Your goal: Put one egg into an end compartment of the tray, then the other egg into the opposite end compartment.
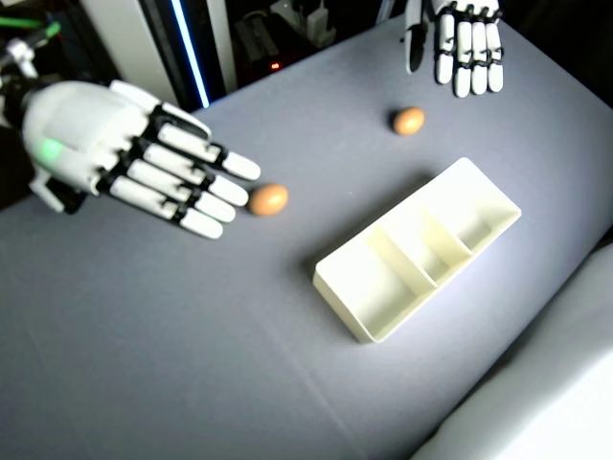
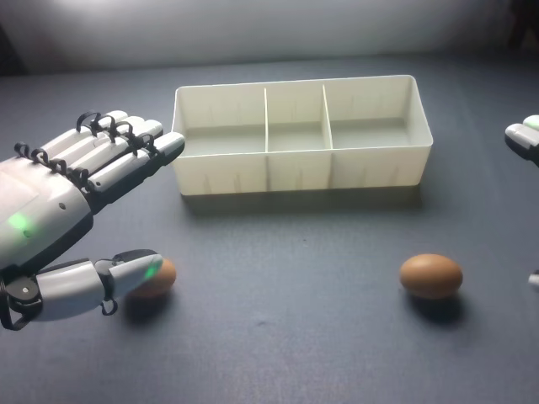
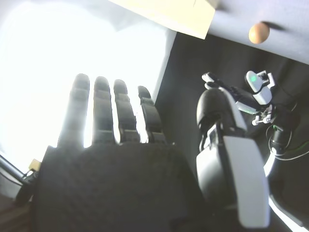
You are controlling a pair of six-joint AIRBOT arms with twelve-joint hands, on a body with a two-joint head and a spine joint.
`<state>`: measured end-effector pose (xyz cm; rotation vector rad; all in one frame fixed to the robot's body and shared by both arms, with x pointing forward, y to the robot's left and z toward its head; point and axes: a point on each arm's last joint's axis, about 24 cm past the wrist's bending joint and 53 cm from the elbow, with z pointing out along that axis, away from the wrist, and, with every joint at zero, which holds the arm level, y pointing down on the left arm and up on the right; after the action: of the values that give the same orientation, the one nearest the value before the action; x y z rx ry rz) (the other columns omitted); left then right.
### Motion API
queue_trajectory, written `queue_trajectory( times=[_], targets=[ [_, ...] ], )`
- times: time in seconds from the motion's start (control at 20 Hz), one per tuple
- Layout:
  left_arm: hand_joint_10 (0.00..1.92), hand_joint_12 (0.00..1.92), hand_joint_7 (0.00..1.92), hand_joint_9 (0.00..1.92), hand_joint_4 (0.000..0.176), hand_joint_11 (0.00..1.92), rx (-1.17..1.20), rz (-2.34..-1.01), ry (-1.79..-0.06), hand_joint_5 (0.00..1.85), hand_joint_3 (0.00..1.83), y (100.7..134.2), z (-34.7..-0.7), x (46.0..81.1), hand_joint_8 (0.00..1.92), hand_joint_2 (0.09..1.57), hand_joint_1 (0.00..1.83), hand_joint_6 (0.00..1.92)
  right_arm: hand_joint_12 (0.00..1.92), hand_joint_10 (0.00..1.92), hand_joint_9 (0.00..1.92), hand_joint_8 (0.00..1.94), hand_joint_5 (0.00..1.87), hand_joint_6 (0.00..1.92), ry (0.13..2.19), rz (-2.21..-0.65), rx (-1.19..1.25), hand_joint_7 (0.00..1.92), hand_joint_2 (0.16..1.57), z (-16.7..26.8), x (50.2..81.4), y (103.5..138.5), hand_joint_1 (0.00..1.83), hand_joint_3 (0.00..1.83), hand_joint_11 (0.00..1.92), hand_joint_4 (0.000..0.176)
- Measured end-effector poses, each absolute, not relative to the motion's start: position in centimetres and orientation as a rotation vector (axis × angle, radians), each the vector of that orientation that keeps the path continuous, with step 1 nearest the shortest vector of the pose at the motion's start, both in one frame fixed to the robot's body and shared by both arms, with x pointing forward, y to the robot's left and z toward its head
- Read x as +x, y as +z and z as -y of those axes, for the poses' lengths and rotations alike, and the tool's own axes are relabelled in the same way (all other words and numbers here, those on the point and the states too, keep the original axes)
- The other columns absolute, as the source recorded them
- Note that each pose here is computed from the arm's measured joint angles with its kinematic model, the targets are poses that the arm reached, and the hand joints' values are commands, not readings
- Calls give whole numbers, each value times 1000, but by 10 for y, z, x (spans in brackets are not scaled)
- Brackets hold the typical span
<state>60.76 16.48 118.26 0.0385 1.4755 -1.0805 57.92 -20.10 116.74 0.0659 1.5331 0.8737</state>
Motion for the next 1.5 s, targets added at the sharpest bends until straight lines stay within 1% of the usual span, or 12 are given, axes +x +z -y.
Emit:
queue_trajectory(
  times=[0.05, 0.35, 0.55, 0.65, 0.7, 0.75, 0.85, 1.05, 1.25, 1.35, 1.45, 1.5],
  targets=[
    [0, 0, 0, 0, 73, 0, 35, -1475, -1080, 0, 0, 1183, -165, 608, 0, 1212, 405, 0, 0, 0, 0, 0, 0, 0, 873, -1533, 67, 0, 1015, 201, 579, 1167, 631, 89, 0, 0],
    [0, 0, 0, 0, 122, 0, 3, -1496, -1078, 0, 0, 1175, -165, 610, 0, 1040, 646, 0, 0, 0, 0, 0, 0, 0, 880, -1545, 86, 0, 1044, 199, 579, 1161, 649, 82, 0, 0],
    [0, 0, 0, 0, 82, 0, -19, -1579, -1040, 0, 0, 1152, -173, 614, 0, 1039, 705, 0, 0, 0, 0, 0, 0, 0, 881, -1543, 110, 0, 1036, 200, 580, 1159, 711, 66, 0, 0],
    [0, 0, 0, 0, 79, 0, -36, -1623, -1025, 0, 0, 1139, -174, 618, 0, 1046, 732, 0, 0, 0, 0, 0, 0, 0, 888, -1550, 109, 0, 1033, 197, 579, 1156, 692, 61, 0, 0],
    [0, 0, 0, 0, 60, 0, -40, -1647, -1020, 0, 0, 1132, -173, 620, 0, 1060, 737, 0, 0, 0, 0, 0, 0, 0, 888, -1551, 109, 0, 1035, 197, 579, 1156, 686, 60, 0, 0],
    [0, 21, 0, 0, 77, 44, -37, -1672, -1015, 0, 0, 1126, -172, 621, 0, 1065, 737, 0, 0, 0, 0, 0, 0, 0, 885, -1550, 114, 0, 1031, 198, 580, 1156, 683, 58, 0, 0],
    [6, 19, 65, 14, 79, 21, -30, -1717, -1001, 31, 0, 1115, -169, 625, 25, 1070, 741, 13, 0, 0, 0, 0, 0, 0, 882, -1550, 120, 0, 1047, 200, 580, 1155, 651, 61, 0, 0],
    [56, 309, 207, 79, 30, 0, 18, -1786, -962, 164, 11, 1104, -160, 634, 33, 1106, 728, 31, 0, 0, 0, 0, 0, 0, 880, -1552, 118, 0, 1068, 200, 579, 1154, 643, 65, 0, 0],
    [701, 840, 394, 11, 18, 0, 85, -1811, -951, 244, 2, 1102, -150, 634, 51, 1118, 769, 31, 0, 0, 0, 0, 0, 0, 879, -1552, 120, 0, 1085, 201, 579, 1154, 609, 69, 0, 0],
    [806, 979, 480, 81, 12, 0, 89, -1844, -932, 292, 1, 1092, -150, 635, 69, 1127, 806, 53, 0, 0, 0, 0, 0, 0, 880, -1558, 127, 0, 1090, 202, 579, 1152, 626, 68, 0, 0],
    [936, 1380, 577, 166, 1, 0, 83, -1859, -929, 366, 3, 1087, -148, 637, 118, 1144, 826, 117, 0, 0, 0, 0, 0, 0, 887, -1556, 139, 0, 1090, 203, 578, 1151, 642, 63, 0, 0],
    [1000, 1523, 578, 183, 0, 0, 87, -1855, -927, 310, 2, 1087, -148, 639, 223, 1162, 824, 360, 0, 0, 0, 0, 0, 0, 891, -1559, 144, 0, 1097, 203, 577, 1150, 622, 65, 0, 0]
  ],
)
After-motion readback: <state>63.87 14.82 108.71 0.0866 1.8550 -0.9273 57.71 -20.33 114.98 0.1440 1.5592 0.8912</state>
